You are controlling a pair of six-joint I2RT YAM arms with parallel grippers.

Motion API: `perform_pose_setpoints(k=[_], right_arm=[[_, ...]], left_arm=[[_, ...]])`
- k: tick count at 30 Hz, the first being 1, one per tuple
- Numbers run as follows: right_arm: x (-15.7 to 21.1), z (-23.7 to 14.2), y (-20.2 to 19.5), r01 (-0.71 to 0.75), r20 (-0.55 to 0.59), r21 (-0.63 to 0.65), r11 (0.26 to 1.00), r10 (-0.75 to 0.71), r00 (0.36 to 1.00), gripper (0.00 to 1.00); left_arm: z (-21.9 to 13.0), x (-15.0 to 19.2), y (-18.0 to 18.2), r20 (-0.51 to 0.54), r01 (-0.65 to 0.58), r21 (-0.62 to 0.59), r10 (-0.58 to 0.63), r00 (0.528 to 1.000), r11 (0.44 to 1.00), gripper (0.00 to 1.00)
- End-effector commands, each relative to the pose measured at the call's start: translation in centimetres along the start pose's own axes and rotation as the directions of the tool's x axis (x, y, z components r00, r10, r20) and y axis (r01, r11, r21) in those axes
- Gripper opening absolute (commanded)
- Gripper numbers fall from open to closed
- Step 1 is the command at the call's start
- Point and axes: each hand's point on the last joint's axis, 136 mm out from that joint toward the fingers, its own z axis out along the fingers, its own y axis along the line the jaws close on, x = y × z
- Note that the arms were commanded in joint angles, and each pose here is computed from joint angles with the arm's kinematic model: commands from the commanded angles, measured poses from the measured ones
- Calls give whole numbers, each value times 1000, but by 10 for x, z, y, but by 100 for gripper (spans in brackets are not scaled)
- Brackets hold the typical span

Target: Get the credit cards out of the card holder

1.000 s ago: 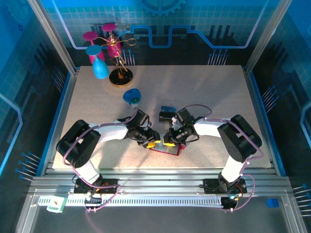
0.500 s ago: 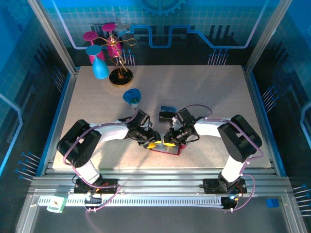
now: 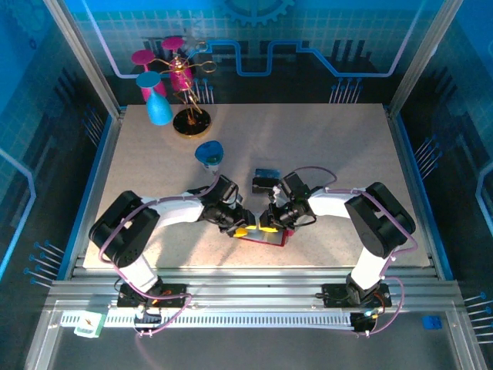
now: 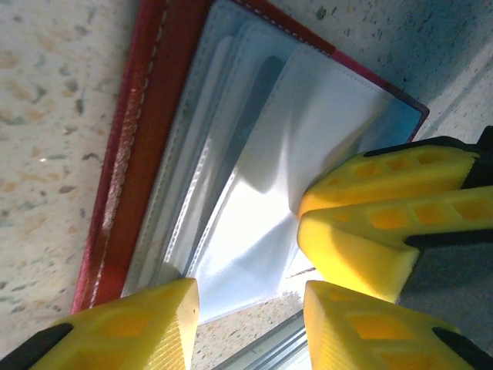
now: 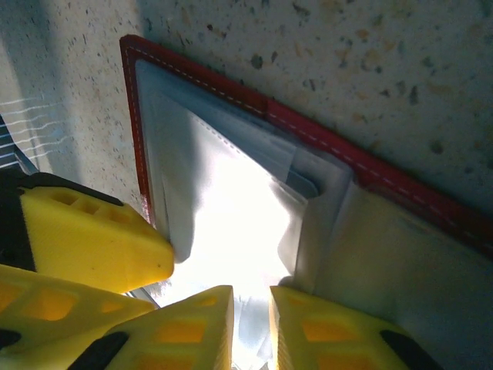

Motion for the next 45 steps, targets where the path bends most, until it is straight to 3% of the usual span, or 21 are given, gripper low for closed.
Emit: perform_pose_setpoints(k=[1,22,45], right_arm=[[4,-1,-10,-16,4,11,1000,16,1000,15],[-1,-4,-11,-49,42,-11,999,50,998,12],[-1,-7,-8,-36,45,-14,999,37,998,13]], left_arm=[[-11,6,-1,14,-29,-23,29,999,999,41],[7,24,-7,31,21,74,-24,999,997,45],[2,10,-4,123,41,49,-47,991,998,44]])
